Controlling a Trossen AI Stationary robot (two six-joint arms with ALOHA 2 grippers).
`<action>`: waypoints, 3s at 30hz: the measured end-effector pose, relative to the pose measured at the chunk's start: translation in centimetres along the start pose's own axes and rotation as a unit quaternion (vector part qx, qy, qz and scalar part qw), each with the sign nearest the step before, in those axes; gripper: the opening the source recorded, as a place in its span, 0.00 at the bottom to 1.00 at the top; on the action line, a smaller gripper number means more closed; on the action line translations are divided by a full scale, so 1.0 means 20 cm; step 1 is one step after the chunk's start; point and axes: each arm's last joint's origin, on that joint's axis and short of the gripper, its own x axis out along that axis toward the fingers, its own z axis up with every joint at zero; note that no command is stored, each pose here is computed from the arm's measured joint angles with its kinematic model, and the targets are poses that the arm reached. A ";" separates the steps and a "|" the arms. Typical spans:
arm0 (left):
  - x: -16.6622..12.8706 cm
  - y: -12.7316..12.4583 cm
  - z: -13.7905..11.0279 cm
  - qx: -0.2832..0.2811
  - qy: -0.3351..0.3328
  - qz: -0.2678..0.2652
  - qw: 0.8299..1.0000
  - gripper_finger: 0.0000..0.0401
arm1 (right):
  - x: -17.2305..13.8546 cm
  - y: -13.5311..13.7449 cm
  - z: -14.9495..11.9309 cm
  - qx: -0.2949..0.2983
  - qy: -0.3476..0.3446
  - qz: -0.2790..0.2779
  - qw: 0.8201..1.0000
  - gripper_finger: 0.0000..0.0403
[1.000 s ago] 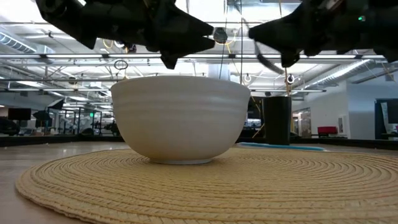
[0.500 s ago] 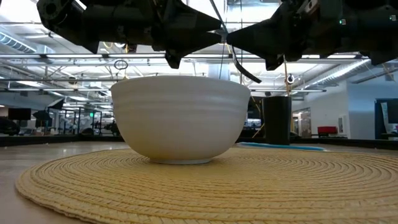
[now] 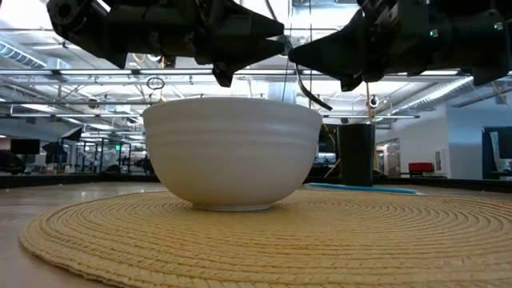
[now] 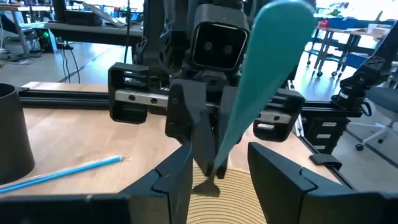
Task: Pick & Place Utensil
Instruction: Put the blue fork into the white bowl
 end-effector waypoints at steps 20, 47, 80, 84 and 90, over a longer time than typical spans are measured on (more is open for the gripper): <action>0.00 0.00 0.03 0.012 -0.034 0.009 0.999 0.18 | 0.00 0.00 -0.02 0.000 0.019 -0.010 1.000 0.00; -0.03 -0.01 0.07 0.036 -0.021 -0.042 0.998 0.08 | 0.00 0.00 -0.01 -0.017 0.023 -0.004 1.000 0.23; -0.12 -0.07 0.00 0.020 0.142 -0.180 0.973 0.09 | -0.26 -0.10 0.28 -0.029 0.105 0.005 0.994 0.36; -0.11 -0.04 -0.06 0.011 0.140 -0.178 0.974 0.09 | -0.26 -0.10 0.27 -0.033 0.115 0.005 0.993 0.35; -0.10 -0.02 -0.07 0.010 0.132 -0.182 0.974 0.09 | -0.26 -0.10 0.27 -0.032 0.116 0.004 0.993 0.35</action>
